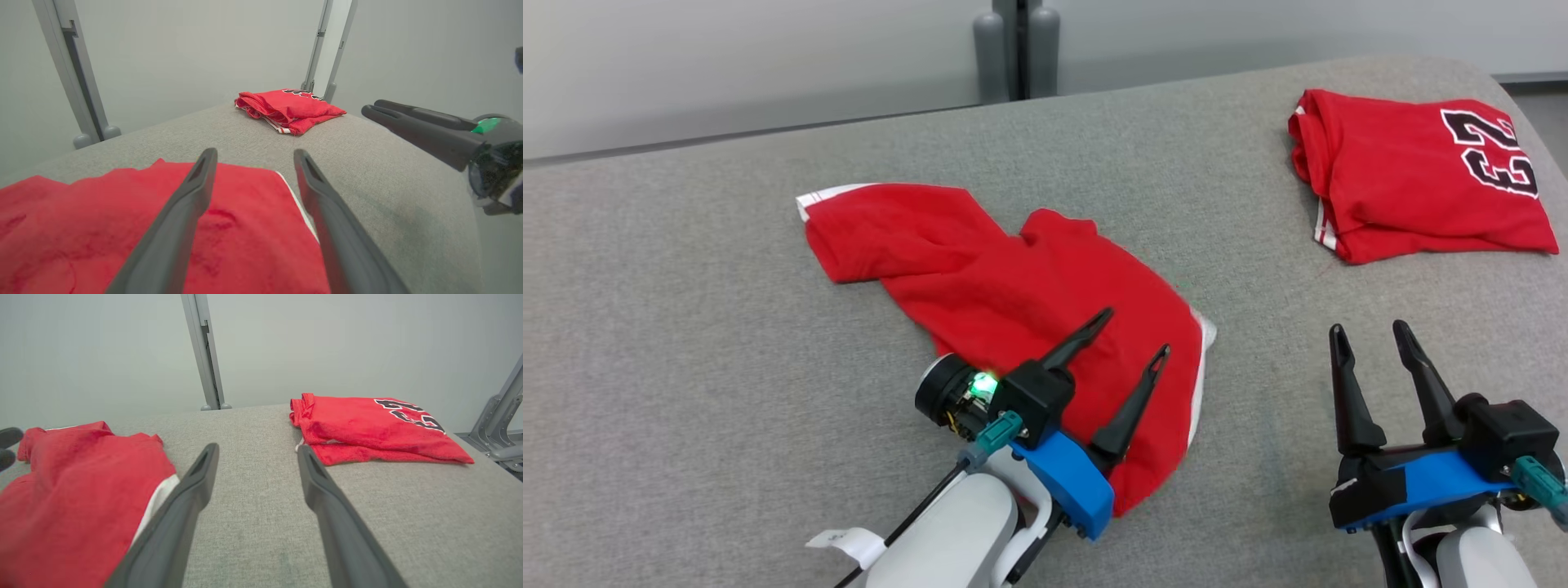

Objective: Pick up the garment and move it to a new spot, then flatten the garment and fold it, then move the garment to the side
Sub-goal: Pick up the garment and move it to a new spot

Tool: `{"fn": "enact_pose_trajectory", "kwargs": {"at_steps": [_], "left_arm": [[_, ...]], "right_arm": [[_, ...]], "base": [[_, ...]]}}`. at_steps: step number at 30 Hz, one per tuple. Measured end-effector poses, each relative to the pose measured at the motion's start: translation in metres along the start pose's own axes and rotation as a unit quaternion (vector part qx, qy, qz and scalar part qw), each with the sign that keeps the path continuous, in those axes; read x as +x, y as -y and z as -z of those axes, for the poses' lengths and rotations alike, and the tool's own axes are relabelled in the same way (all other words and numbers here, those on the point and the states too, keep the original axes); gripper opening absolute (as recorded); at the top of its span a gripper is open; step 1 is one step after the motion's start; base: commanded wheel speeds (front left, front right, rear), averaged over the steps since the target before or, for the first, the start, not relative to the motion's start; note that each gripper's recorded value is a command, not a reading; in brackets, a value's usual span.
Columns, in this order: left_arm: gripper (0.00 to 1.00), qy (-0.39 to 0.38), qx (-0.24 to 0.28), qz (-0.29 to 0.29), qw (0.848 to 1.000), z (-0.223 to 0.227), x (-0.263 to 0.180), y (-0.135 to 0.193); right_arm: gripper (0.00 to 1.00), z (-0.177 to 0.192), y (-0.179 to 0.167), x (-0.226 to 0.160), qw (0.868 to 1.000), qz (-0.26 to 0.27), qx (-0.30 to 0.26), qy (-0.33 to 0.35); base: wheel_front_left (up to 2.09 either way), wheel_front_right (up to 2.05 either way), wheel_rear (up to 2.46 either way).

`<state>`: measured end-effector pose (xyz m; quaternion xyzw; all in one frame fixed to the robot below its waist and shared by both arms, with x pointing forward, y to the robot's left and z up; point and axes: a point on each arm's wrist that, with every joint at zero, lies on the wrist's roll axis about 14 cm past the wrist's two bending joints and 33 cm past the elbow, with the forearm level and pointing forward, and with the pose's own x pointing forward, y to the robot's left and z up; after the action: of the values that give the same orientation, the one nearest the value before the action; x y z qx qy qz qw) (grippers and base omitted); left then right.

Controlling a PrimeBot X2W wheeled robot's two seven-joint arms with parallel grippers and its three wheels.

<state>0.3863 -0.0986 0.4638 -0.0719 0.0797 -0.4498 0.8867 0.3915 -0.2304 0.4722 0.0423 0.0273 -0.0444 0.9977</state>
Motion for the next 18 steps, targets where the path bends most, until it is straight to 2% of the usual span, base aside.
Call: {"fn": "enact_pose_trajectory", "kwargs": {"at_steps": [4, 9, 13, 18], "left_arm": [[1.00, 0.036, 0.010, -0.035, 0.999, -0.020, -0.004, -0.013], [1.00, 0.070, 0.024, -0.113, 0.991, -0.043, -0.022, -0.054], [1.00, 0.081, 0.033, -0.185, 0.979, -0.050, -0.055, -0.094], [1.00, 0.106, 0.041, -0.273, 0.955, -0.066, -0.104, -0.134]], "right_arm": [[1.00, -0.002, -0.007, 0.000, 1.000, -0.011, 0.002, 0.004], [1.00, -0.003, -0.017, -0.001, 1.000, -0.024, 0.004, 0.005], [1.00, -0.005, -0.024, 0.000, 0.999, -0.034, 0.006, 0.008], [1.00, -0.006, -0.034, 0.000, 0.999, -0.049, 0.007, 0.009]], "base": [[0.00, 0.00, 0.00], [0.00, 0.00, 0.00], [0.00, 0.00, 0.00], [0.00, 0.00, 0.00]]}}
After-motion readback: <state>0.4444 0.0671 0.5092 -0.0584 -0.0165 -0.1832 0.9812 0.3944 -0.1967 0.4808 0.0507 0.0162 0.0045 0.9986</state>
